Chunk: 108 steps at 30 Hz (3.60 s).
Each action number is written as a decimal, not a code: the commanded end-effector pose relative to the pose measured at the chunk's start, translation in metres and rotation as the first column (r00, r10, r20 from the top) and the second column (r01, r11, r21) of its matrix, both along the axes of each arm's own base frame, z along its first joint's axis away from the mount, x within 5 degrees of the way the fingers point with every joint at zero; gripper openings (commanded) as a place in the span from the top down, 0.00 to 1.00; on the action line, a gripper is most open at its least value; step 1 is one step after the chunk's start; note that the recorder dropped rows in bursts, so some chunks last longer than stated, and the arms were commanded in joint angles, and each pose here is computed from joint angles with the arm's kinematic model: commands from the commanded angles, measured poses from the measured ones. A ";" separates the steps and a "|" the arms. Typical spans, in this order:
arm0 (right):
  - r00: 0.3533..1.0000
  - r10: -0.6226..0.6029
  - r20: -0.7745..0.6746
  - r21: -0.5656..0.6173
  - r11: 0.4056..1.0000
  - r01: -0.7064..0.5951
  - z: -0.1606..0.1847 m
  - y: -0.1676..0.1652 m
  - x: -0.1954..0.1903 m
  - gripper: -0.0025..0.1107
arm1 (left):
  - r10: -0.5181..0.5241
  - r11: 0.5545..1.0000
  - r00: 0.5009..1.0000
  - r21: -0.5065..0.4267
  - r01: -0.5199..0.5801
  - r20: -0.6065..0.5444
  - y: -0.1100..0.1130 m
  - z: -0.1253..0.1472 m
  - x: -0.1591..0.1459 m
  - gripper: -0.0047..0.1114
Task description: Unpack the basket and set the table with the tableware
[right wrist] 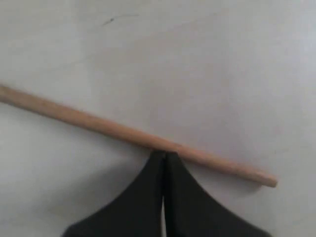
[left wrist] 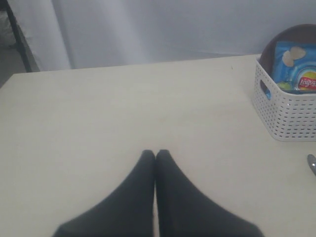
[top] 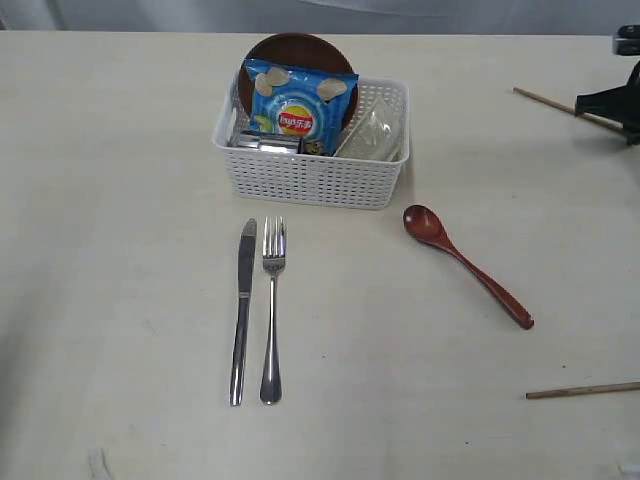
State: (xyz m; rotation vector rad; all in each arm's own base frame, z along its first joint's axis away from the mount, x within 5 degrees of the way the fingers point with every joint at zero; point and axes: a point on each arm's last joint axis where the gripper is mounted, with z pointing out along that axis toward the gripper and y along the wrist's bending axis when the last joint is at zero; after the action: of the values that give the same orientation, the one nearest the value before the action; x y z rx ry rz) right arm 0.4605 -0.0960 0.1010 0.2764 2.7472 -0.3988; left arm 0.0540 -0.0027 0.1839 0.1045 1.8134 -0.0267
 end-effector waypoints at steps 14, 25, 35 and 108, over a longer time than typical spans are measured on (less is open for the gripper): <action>0.958 -0.055 0.282 0.128 0.992 0.019 0.031 -0.026 0.012 0.98 | 0.003 1.000 1.000 0.005 -0.003 0.010 0.000 0.000 0.000 0.96; 0.998 -0.039 0.045 0.170 0.985 0.031 -0.010 -0.012 0.001 0.98 | 0.003 1.000 1.000 0.005 -0.003 0.010 0.000 0.000 0.000 0.96; 0.996 0.090 -0.019 0.155 0.984 -0.086 0.015 0.012 -0.017 0.98 | 0.003 1.000 1.000 0.013 -0.004 0.011 0.000 0.000 0.000 0.96; 0.768 0.581 -0.270 0.015 0.800 -0.600 0.049 0.007 0.006 0.52 | 0.003 1.000 1.000 0.013 -0.004 0.011 0.000 0.000 0.000 0.96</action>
State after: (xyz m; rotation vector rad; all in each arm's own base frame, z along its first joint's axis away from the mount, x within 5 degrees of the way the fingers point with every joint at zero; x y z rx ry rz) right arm 0.4649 -0.0832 0.1396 -0.5888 2.9074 -0.2159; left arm 0.0540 -0.0024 0.1840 0.1120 1.8124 -0.0151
